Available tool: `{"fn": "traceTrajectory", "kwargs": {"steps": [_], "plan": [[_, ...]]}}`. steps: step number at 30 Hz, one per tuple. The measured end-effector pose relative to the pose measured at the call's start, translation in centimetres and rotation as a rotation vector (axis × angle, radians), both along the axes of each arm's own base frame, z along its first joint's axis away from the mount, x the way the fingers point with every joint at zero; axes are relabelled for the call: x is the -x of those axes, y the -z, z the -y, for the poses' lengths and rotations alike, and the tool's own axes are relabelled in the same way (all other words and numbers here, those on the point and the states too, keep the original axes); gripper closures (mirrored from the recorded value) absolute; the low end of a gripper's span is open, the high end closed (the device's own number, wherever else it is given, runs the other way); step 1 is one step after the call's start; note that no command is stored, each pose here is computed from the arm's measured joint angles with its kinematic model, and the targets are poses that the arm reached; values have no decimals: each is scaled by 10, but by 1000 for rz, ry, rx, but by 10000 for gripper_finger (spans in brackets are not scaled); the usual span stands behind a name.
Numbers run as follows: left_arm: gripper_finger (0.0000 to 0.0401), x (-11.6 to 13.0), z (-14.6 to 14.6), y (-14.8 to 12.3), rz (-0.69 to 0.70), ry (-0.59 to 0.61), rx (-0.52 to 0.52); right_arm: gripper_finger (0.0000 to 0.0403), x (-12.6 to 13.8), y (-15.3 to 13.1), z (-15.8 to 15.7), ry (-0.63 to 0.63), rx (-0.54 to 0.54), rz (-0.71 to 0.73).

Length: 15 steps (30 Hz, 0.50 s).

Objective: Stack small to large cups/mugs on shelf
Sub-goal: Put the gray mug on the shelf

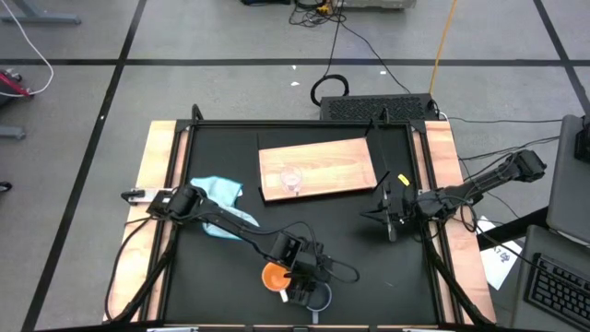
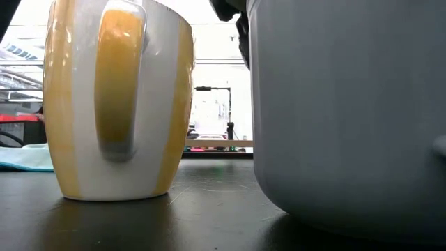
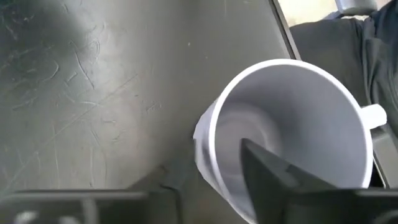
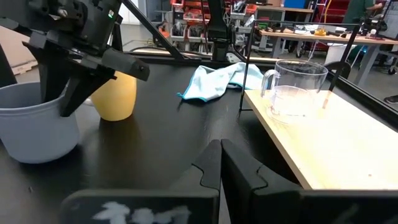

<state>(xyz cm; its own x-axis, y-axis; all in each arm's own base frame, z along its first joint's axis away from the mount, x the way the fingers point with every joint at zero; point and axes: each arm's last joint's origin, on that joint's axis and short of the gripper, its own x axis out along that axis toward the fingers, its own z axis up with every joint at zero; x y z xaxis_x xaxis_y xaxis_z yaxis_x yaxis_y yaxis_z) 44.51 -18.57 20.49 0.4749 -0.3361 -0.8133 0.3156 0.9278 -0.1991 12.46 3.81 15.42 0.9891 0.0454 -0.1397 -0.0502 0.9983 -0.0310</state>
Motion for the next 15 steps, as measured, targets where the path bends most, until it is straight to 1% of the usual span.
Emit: {"fn": "traceTrajectory", "kwargs": {"steps": [4, 5, 15], "plan": [[377, 0, 1, 0, -1, 32, 8, 403, 0, 0, 0, 1, -3, 0], [387, 1, 0, 0, -7, 32, 9, 403, 0, 0, 0, 0, -3, 0], [395, -2, 1, -2, 46, 39, -13, 403, 0, 0, 0, 0, -3, -1]]}}
